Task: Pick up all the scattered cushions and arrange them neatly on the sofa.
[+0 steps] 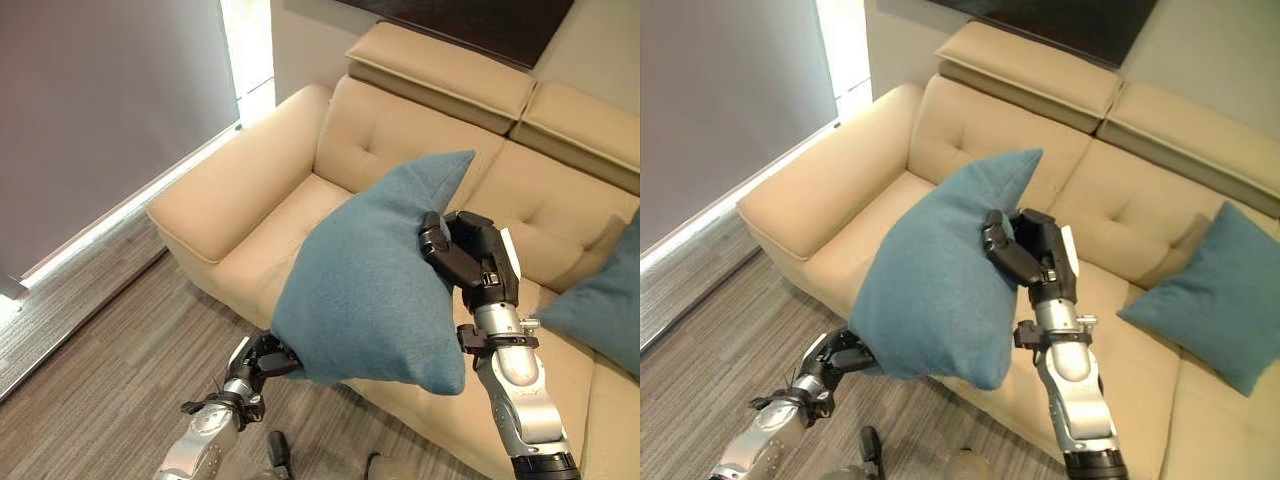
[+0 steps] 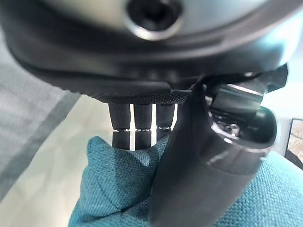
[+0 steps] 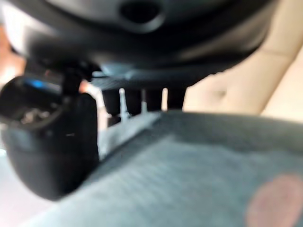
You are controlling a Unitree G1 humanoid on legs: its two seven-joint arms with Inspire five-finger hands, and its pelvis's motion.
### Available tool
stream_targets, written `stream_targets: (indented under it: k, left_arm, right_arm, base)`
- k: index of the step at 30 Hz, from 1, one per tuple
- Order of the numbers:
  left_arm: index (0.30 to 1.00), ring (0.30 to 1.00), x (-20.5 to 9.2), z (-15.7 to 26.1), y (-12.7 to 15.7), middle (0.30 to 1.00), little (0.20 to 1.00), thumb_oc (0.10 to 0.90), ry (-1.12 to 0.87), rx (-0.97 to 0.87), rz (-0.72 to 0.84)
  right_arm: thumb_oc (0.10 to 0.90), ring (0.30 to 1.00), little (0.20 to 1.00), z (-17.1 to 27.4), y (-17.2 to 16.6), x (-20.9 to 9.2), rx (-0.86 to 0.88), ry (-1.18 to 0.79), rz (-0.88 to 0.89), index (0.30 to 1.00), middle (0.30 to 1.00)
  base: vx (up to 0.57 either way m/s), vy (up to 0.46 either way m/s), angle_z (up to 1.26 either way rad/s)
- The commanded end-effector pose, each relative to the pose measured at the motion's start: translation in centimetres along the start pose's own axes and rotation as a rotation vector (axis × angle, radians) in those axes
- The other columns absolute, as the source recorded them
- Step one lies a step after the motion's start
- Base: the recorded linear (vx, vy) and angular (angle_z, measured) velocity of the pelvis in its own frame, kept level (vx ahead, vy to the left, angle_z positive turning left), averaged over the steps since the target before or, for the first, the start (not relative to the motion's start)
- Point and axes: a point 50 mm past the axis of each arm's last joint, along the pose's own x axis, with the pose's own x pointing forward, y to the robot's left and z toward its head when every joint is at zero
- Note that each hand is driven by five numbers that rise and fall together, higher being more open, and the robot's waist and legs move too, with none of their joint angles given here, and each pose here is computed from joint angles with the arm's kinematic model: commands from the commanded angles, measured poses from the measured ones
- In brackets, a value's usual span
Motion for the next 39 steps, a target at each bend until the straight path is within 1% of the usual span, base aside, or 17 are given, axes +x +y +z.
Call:
stream_targets:
  k: [1,8,16,23,32,39]
  left_arm:
    - [0.300,0.300,-0.5,11.0,-7.1,0.300,0.300,0.400,-0.580,-0.117,-0.323]
    - [0.300,0.300,-0.2,11.2,-7.0,0.300,0.300,0.400,-0.587,-0.159,-0.313]
    - [0.300,0.300,-0.2,10.8,-8.4,0.300,0.300,0.400,-0.567,-0.172,-0.391]
    - [0.300,0.300,-0.2,10.2,-8.4,0.300,0.300,0.400,-0.543,-0.186,-0.377]
    - [0.300,0.300,-0.5,10.5,-8.0,0.300,0.300,0.400,-0.568,-0.218,-0.348]
    - [0.300,0.300,-0.7,9.6,-7.4,0.300,0.300,0.400,-0.542,-0.198,-0.332]
  right_arm:
    - [0.400,0.300,0.300,4.8,2.0,1.5,-0.005,-0.277,0.140,0.300,0.300]
    - [0.400,0.300,0.300,4.6,2.1,2.1,0.013,-0.273,0.143,0.300,0.300]
    - [0.400,0.300,0.300,4.2,0.2,1.3,-0.035,-0.248,0.080,0.300,0.300]
    - [0.400,0.300,0.300,3.6,0.0,1.0,-0.038,-0.208,0.093,0.300,0.300]
    - [0.400,0.300,0.300,3.0,0.0,0.9,-0.024,-0.188,0.077,0.300,0.300]
    - [0.400,0.300,0.300,2.5,0.5,0.7,-0.044,-0.162,0.107,0.300,0.300]
  base:
    - [0.17,0.090,-0.38]
    - [0.19,0.006,-0.38]
    - [0.20,-0.089,0.00]
    - [0.13,-0.025,-0.15]
    - [0.15,0.117,-0.56]
    - [0.16,0.254,-0.62]
